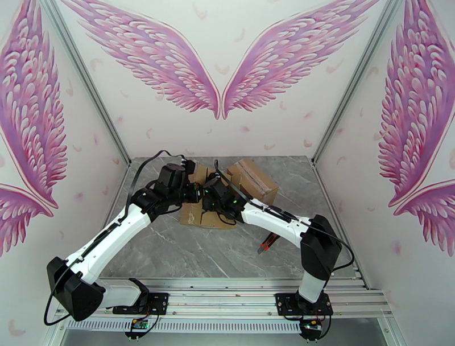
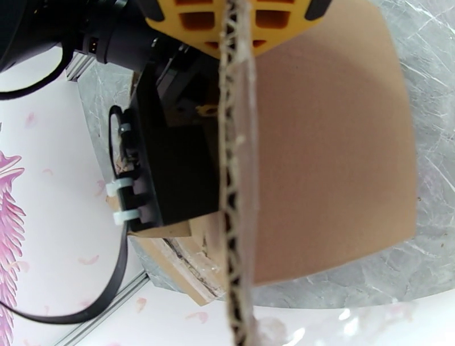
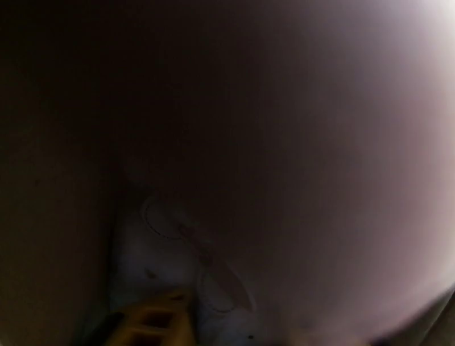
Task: Unpack the express box
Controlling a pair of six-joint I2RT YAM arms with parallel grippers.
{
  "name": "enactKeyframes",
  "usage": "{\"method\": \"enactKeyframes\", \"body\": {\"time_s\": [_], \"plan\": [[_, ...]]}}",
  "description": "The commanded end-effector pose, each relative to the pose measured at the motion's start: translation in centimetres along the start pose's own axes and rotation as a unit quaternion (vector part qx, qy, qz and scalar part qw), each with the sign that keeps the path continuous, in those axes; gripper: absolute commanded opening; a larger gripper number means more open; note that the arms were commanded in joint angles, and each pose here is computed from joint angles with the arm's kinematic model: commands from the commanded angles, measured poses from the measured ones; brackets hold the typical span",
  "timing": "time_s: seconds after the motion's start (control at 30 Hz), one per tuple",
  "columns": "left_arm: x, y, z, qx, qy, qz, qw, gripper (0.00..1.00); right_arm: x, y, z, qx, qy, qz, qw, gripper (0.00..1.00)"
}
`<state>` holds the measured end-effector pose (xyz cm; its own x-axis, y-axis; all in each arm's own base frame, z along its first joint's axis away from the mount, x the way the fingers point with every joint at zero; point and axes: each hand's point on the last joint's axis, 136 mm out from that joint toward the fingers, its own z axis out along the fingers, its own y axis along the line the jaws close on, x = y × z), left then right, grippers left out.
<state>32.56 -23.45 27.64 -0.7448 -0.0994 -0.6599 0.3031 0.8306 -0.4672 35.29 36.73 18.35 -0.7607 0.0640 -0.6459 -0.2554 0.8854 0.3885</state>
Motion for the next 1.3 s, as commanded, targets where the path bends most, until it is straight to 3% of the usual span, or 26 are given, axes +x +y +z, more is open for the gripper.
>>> {"method": "enactKeyframes", "body": {"time_s": [0.0, 0.07, 0.3, 0.5, 0.9, 1.13, 1.27], "plan": [[-1.0, -2.7, -1.6, 0.062, -0.035, 0.020, 0.997, 0.00, -0.9, 3.5, -0.6, -0.078, -0.020, -0.016, 0.997, 0.10], [-1.2, -1.8, -2.0, 0.047, -0.041, 0.019, 0.998, 0.00, -1.3, 3.4, -1.2, -0.072, -0.026, -0.020, 0.997, 0.00], [-1.7, 3.2, -3.5, -0.040, -0.063, -0.012, 0.997, 0.00, -3.7, 4.4, -5.9, -0.084, -0.060, -0.053, 0.993, 0.00], [-2.7, 4.9, -3.6, -0.050, -0.076, -0.042, 0.995, 0.00, -4.9, 5.3, -9.8, -0.096, -0.094, -0.079, 0.988, 0.00], [-2.4, 7.4, -1.2, -0.081, -0.042, -0.078, 0.993, 0.00, -7.3, 7.6, -15.9, -0.137, -0.182, -0.130, 0.965, 0.00], [-2.7, 10.0, -0.5, -0.095, -0.008, -0.098, 0.991, 0.00, -11.4, 7.8, -22.9, -0.152, -0.264, -0.115, 0.945, 0.00], [-3.5, 12.1, -1.1, -0.106, 0.009, -0.104, 0.989, 0.00, -12.4, 6.1, -24.9, -0.103, -0.264, -0.112, 0.953, 0.00]]}}
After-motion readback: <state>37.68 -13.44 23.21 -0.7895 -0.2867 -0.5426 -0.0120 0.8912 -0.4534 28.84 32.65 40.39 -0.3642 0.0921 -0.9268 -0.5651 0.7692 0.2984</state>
